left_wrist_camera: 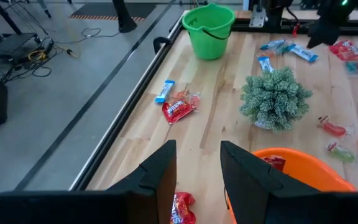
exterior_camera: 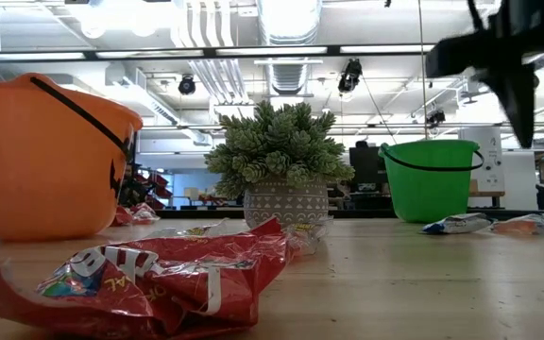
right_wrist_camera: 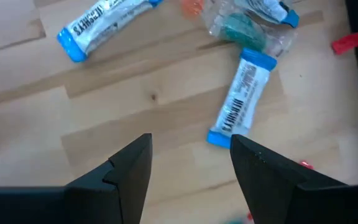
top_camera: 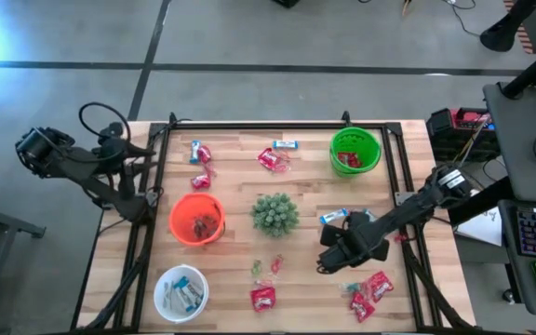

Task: Sort candy
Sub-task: Put the white chocolate into the white bucket

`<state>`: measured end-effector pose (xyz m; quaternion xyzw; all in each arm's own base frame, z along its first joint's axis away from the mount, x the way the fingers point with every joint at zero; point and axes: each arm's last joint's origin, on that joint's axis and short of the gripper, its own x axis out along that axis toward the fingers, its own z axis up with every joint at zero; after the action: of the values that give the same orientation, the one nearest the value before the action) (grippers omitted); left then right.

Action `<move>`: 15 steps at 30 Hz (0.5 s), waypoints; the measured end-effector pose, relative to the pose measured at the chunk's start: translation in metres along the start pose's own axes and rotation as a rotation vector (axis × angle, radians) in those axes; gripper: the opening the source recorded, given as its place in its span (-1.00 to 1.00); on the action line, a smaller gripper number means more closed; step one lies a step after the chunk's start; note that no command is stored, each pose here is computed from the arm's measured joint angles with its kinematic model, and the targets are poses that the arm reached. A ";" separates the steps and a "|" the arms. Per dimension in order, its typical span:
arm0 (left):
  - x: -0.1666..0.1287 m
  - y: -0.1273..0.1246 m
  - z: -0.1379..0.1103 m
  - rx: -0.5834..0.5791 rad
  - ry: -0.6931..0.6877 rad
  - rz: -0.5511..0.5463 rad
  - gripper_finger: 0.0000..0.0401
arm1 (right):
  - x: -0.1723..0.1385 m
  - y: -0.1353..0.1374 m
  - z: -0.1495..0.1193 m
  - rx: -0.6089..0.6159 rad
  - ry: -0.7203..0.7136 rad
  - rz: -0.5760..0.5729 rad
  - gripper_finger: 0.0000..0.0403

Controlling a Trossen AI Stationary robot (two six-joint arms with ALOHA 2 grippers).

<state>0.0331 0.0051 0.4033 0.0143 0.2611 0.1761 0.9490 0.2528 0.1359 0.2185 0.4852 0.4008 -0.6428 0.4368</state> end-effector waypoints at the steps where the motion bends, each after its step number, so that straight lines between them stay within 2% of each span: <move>1: -0.001 0.001 -0.001 -0.003 -0.003 -0.001 -0.47 | 0.002 0.003 0.000 0.006 -0.005 0.001 0.04; 6: -0.004 0.004 -0.001 -0.010 -0.018 -0.008 -0.47 | 0.004 0.009 0.003 0.026 -0.016 0.023 0.04; 11: -0.005 0.005 -0.001 -0.015 -0.024 -0.011 -0.47 | 0.014 0.001 0.007 0.043 -0.003 -0.054 0.04; 15: -0.005 0.005 -0.001 -0.016 -0.024 -0.011 -0.47 | 0.026 -0.003 0.007 0.047 0.014 -0.069 0.04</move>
<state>0.0273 0.0079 0.4055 0.0076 0.2482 0.1728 0.9531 0.2439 0.1260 0.1947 0.4857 0.4051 -0.6632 0.4001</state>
